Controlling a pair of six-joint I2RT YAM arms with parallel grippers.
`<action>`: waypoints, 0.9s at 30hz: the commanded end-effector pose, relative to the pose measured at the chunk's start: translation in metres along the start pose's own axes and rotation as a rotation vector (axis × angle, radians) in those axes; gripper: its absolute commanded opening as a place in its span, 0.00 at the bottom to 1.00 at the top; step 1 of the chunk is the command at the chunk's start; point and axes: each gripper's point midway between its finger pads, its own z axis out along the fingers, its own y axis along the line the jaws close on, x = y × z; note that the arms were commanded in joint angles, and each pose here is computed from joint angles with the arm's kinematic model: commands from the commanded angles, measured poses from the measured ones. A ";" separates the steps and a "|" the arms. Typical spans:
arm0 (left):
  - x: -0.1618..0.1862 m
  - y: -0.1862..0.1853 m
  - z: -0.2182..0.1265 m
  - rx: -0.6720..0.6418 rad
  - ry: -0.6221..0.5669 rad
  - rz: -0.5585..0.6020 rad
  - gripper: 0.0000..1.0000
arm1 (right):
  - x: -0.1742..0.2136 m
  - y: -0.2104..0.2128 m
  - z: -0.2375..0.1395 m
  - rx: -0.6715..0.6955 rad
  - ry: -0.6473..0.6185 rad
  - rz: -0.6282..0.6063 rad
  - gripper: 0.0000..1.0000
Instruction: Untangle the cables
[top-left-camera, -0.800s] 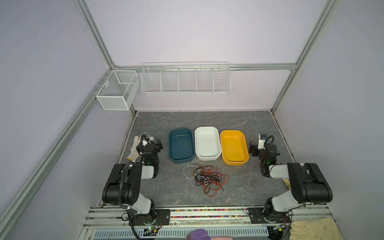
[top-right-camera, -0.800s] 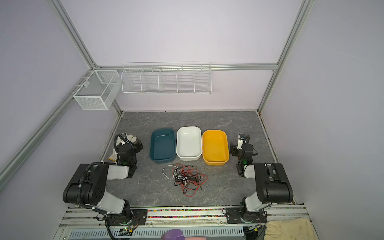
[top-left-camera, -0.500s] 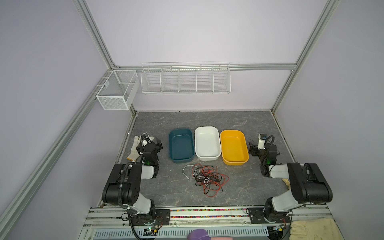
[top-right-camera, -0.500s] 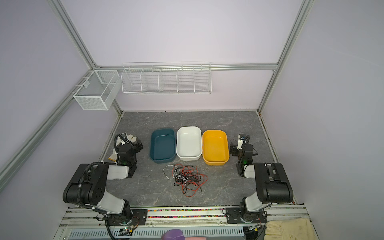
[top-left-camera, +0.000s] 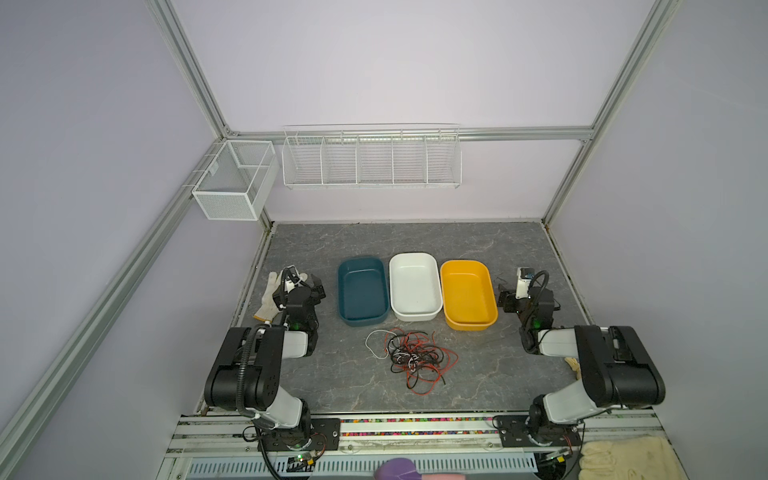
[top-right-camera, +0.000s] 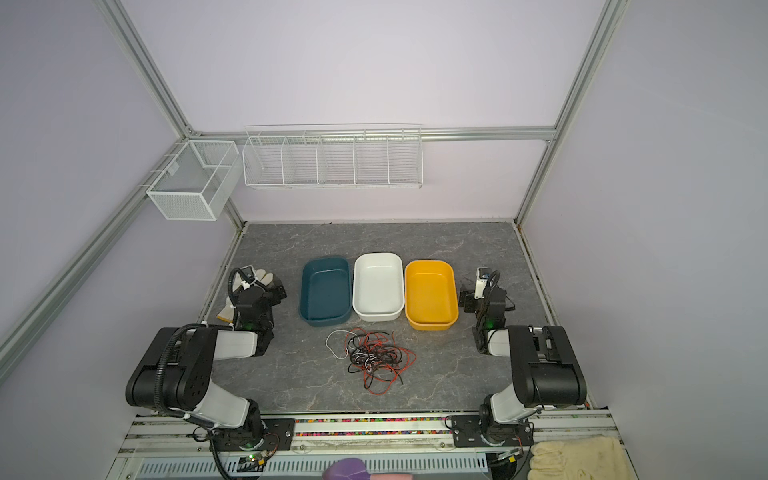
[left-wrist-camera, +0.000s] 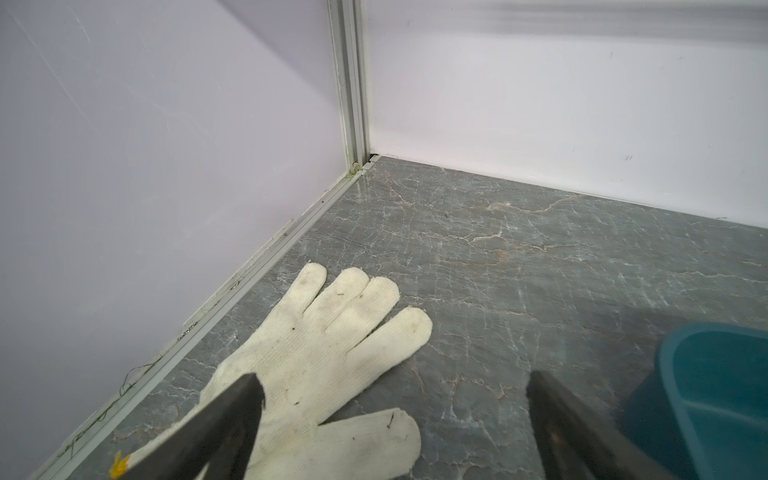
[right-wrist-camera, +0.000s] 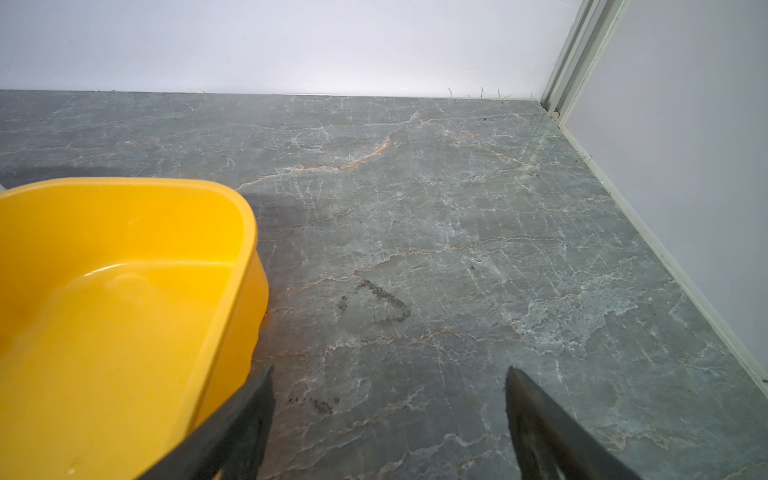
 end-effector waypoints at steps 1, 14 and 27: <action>0.001 0.001 -0.001 -0.009 -0.007 0.014 0.99 | -0.010 0.002 0.000 -0.013 -0.028 -0.021 0.88; 0.001 0.001 -0.001 -0.008 -0.007 0.015 0.99 | -0.136 0.058 -0.101 -0.122 -0.221 -0.090 0.88; 0.002 0.002 -0.001 -0.008 -0.004 0.015 0.99 | -0.144 0.069 -0.159 -0.275 -0.092 0.562 0.88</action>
